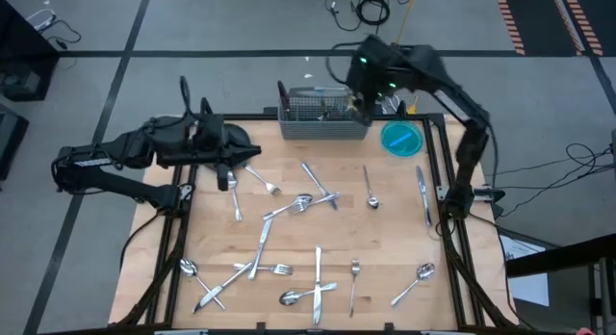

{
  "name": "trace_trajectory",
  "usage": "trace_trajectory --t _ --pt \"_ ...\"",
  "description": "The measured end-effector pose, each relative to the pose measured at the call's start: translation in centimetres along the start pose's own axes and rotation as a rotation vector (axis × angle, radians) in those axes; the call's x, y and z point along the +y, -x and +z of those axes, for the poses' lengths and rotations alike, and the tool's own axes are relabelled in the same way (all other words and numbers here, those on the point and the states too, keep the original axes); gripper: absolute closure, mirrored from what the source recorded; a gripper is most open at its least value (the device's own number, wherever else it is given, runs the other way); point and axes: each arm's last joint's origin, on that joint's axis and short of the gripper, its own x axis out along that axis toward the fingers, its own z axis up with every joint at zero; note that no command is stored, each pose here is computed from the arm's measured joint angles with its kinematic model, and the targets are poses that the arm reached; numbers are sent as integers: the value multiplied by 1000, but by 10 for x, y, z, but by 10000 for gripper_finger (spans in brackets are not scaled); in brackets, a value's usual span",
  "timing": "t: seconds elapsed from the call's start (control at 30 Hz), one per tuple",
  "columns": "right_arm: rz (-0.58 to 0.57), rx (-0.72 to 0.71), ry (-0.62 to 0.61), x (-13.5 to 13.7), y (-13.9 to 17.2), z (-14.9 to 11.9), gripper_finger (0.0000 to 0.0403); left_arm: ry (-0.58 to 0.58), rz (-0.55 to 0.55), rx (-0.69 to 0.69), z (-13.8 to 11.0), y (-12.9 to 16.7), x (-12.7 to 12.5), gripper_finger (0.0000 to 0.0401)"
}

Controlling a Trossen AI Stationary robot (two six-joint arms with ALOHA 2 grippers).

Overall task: Sort silverware
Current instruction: Put the fork into the silverware organizer

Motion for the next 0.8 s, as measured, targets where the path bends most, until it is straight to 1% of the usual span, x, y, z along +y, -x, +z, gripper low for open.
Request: trace_trajectory --t 0.03,0.1,0.23,0.33,0.4,0.47,0.57,0.63,0.73,0.8 --pt "52 -3 27 12 6 -2 198 -1 1 4 0 -1 0 390" --pt "126 1 129 41 11 -4 202 0 0 0 0 -2 0 390" --pt "263 21 333 101 3 -8 203 8 -6 -27 3 1 0 390" --pt "317 54 419 133 -22 -13 203 15 -22 -75 7 8 -1 390" --pt "391 22 431 151 -50 -13 203 18 -63 -124 12 15 -3 390" --pt "444 -2 426 164 -79 -17 203 10 -134 -185 19 22 -6 390" --pt "428 -93 416 174 -117 -22 203 -35 -226 -271 26 35 -10 390" --pt "368 -130 422 179 -138 -28 203 -47 -251 -300 29 44 -11 390" --pt "284 -205 496 190 -155 -35 203 -66 -264 -323 30 52 -12 390" --pt "284 -244 530 196 -162 -38 203 -65 -269 -328 30 54 -12 390"
